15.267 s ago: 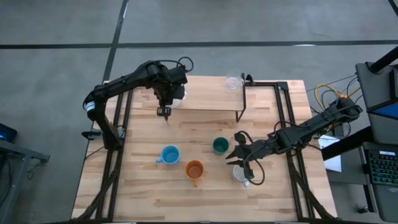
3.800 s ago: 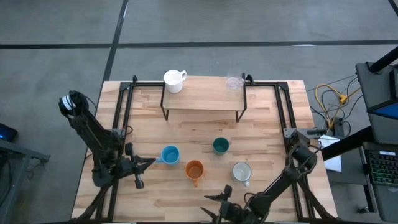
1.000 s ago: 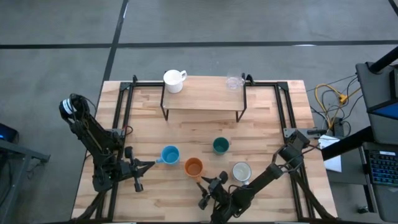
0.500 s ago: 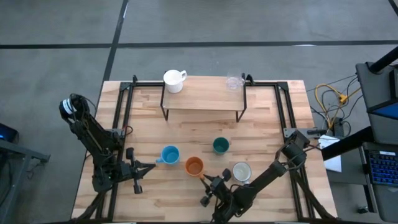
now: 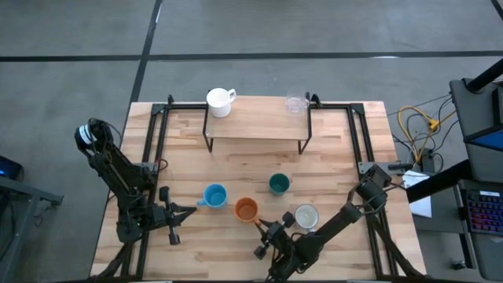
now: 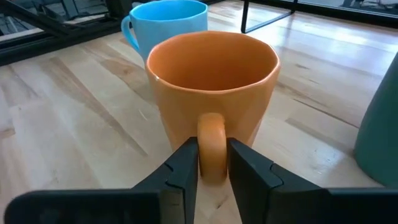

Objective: Stack small to large cups/mugs on shelf
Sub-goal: Put the orange cup on the shelf

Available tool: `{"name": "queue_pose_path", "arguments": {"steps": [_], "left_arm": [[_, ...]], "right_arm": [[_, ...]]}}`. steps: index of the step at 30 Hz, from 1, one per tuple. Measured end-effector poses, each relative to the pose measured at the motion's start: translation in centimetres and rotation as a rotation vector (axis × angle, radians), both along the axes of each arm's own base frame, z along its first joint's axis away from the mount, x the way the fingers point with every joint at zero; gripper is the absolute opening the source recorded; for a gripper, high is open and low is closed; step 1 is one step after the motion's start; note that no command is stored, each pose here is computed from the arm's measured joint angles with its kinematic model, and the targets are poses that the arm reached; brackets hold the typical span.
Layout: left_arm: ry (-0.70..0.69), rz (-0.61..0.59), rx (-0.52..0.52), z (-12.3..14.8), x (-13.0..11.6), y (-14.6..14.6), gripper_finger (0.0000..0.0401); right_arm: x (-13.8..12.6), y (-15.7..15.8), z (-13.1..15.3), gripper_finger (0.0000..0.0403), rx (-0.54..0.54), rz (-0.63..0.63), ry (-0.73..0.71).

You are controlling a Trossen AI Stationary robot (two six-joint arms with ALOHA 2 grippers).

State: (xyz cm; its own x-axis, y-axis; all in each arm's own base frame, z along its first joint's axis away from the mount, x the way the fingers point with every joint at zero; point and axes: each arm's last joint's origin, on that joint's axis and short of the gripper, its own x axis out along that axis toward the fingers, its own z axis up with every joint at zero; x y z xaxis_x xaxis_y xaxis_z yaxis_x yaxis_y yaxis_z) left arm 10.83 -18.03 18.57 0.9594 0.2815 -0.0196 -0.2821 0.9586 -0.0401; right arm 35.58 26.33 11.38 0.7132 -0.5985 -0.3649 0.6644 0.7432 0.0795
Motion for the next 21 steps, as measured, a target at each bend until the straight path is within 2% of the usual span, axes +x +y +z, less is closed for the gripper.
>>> {"name": "queue_pose_path", "arguments": {"steps": [8,21], "left_arm": [[0.000,0.000,0.000,0.00,0.00,0.00,0.0000],[0.000,0.000,0.001,-0.01,0.00,0.01,0.0000]], "right_arm": [[0.03,-0.06,0.00,0.0055,-0.013,0.004,0.010],[0.11,-0.16,0.02,0.0050,0.000,0.002,0.011]]}}
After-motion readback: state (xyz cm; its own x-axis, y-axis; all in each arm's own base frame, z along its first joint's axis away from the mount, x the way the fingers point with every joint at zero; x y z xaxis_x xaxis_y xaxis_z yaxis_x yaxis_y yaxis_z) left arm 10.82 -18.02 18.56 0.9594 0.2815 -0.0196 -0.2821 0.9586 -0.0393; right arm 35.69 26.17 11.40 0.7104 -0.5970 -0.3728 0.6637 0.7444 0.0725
